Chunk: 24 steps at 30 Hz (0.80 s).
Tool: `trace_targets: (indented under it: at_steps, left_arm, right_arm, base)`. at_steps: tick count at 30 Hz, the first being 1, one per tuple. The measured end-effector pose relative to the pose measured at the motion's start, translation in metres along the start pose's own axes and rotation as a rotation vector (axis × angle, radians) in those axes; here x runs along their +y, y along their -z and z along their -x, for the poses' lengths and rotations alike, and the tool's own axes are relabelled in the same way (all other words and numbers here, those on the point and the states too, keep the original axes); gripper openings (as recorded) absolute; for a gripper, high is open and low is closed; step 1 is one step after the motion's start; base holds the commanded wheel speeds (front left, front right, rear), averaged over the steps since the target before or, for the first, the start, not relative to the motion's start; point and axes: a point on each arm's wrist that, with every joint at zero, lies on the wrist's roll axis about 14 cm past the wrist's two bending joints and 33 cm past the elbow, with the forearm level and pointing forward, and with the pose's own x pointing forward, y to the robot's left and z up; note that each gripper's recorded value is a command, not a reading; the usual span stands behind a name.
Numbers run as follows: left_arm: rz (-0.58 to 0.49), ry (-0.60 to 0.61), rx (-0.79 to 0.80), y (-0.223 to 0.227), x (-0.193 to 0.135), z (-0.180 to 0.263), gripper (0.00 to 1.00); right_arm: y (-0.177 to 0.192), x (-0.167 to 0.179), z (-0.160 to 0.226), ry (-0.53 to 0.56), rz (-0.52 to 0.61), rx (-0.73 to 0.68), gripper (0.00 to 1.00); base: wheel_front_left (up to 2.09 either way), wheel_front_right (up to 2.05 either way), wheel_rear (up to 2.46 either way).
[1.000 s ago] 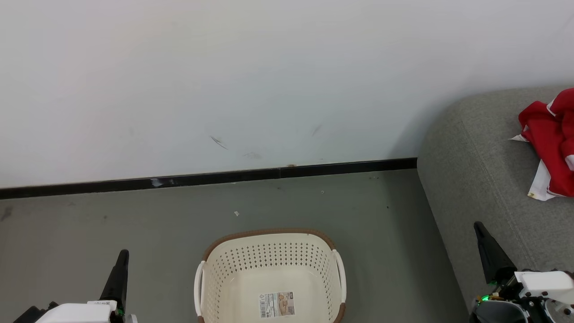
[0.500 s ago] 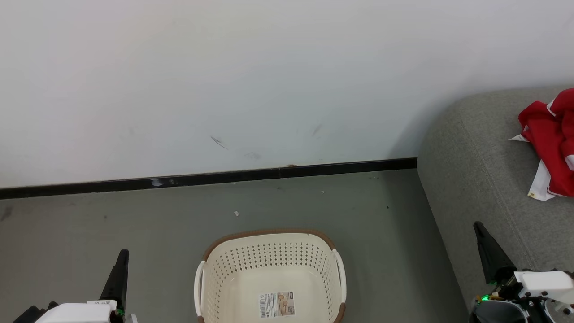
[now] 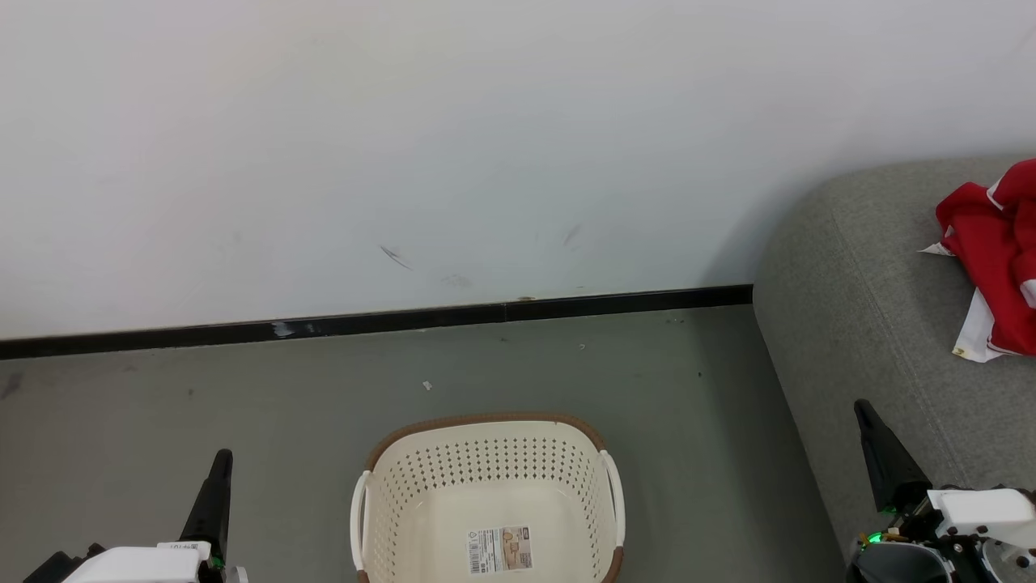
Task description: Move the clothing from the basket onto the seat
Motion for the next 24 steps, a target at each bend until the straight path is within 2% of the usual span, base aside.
trace_targets:
  at_steps: [24]
  left_arm:
    - [0.000, 0.002, 0.000, 0.0000, -0.0007, -0.0001, 0.00]
  right_arm:
    - [0.0004, 0.0004, -0.0001, -0.001, 0.000, 0.001, 0.00]
  base:
    - [0.00, 0.00, 0.00]
